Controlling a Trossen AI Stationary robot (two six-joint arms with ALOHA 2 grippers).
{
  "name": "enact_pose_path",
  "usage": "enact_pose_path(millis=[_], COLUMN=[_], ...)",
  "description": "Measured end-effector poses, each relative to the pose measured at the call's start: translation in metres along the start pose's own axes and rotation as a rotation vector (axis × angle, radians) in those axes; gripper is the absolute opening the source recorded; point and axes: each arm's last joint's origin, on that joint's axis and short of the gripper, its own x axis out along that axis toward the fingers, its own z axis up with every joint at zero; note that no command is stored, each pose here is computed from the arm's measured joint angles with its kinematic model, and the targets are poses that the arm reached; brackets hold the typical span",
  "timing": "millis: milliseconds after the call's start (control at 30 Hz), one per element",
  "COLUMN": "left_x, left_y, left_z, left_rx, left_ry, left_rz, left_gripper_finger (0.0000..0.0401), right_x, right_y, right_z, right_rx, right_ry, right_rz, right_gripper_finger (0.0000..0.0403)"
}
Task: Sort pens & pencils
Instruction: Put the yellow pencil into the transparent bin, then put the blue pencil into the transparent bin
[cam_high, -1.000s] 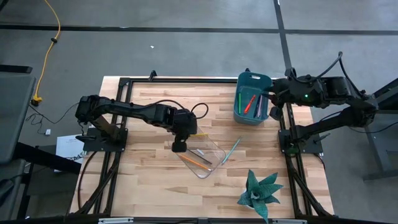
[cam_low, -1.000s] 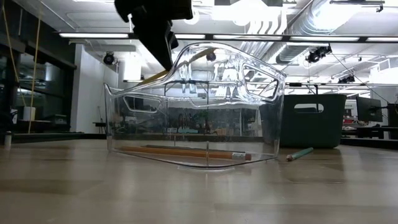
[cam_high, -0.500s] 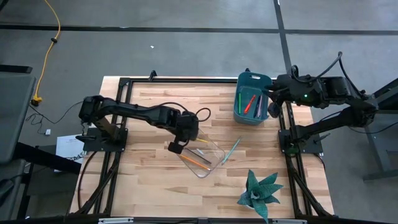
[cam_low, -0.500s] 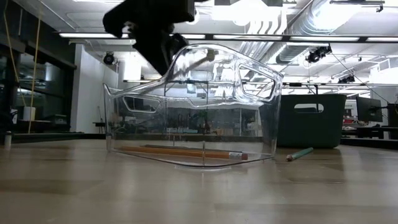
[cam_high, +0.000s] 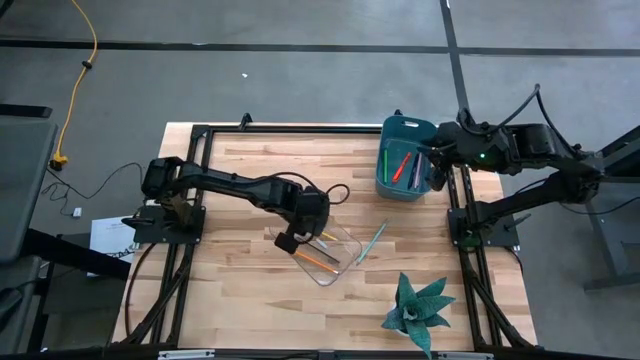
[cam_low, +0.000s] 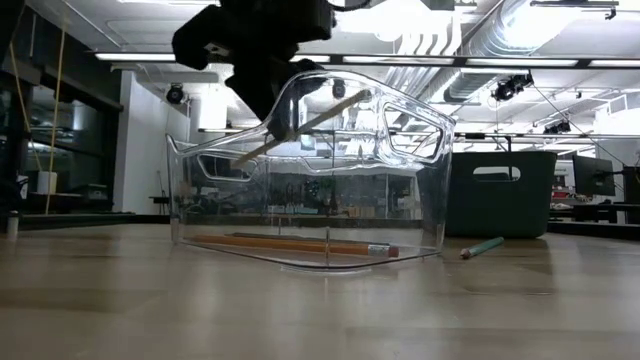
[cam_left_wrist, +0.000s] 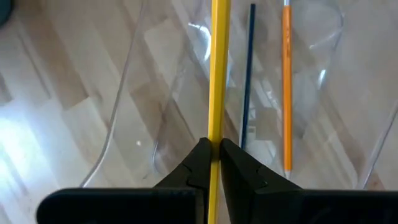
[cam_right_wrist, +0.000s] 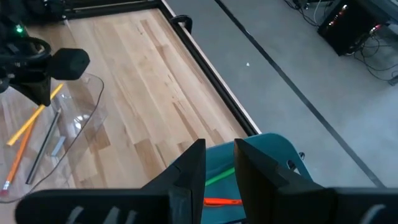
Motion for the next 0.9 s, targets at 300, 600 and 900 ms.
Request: enact_pose_path(millis=[300, 600, 900], left_x=[0.01, 0.015, 0.014], left_y=[0.005, 0.004, 0.004], left_z=[0.013, 0.014, 0.014], left_rx=[0.024, 0.022, -0.011], left_ry=[0.009, -0.009, -0.017], left_rz=[-0.048, -0.114, -0.137], left_gripper_finger=[0.0017, 0.0019, 0.0093], right_x=[0.001, 0.001, 0.001], right_y=[0.001, 0.0, 0.0], right_z=[0.0, -0.002, -0.004], right_rx=[-0.028, -0.038, -0.046], right_ry=[0.011, 0.029, 0.042], right_rz=[-0.002, -0.005, -0.007], right_gripper_finger=[0.0075, 0.0075, 0.0075])
